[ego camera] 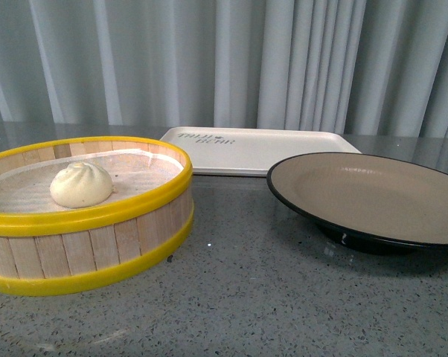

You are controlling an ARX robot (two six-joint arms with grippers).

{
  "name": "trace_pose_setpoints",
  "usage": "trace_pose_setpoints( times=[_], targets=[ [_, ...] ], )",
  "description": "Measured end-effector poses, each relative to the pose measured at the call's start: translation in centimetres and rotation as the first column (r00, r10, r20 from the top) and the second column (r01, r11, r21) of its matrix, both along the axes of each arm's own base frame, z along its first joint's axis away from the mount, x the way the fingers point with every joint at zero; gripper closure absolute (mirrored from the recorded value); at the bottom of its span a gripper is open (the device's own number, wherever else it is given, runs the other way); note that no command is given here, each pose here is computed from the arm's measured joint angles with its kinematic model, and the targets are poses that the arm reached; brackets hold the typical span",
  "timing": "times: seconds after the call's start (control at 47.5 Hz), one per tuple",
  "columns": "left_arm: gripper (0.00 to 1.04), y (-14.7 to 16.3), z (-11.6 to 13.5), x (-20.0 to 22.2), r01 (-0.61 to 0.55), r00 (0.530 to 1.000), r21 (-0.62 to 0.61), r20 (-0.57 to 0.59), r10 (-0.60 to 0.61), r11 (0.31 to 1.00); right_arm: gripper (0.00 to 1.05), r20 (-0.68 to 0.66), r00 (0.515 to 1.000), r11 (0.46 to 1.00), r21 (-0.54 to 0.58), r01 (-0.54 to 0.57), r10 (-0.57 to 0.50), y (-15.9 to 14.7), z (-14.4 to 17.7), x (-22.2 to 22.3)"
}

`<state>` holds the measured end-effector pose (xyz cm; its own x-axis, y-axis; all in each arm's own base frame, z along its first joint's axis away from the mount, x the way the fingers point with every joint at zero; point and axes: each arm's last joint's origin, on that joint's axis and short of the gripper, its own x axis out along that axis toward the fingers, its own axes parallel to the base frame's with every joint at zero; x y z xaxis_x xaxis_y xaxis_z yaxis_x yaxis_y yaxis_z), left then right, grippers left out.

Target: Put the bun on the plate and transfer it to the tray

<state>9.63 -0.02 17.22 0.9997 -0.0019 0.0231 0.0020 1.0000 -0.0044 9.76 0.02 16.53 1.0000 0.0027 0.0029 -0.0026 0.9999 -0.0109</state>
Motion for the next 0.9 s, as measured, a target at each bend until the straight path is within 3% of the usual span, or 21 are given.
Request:
trace_pose_setpoints(
  times=[0.904],
  targets=[
    [0.07, 0.00, 0.00, 0.00, 0.000, 1.000, 0.000, 0.000, 0.000, 1.000, 0.08, 0.000, 1.000, 1.000, 0.000, 0.000, 0.000, 0.00, 0.00, 0.00]
  ],
)
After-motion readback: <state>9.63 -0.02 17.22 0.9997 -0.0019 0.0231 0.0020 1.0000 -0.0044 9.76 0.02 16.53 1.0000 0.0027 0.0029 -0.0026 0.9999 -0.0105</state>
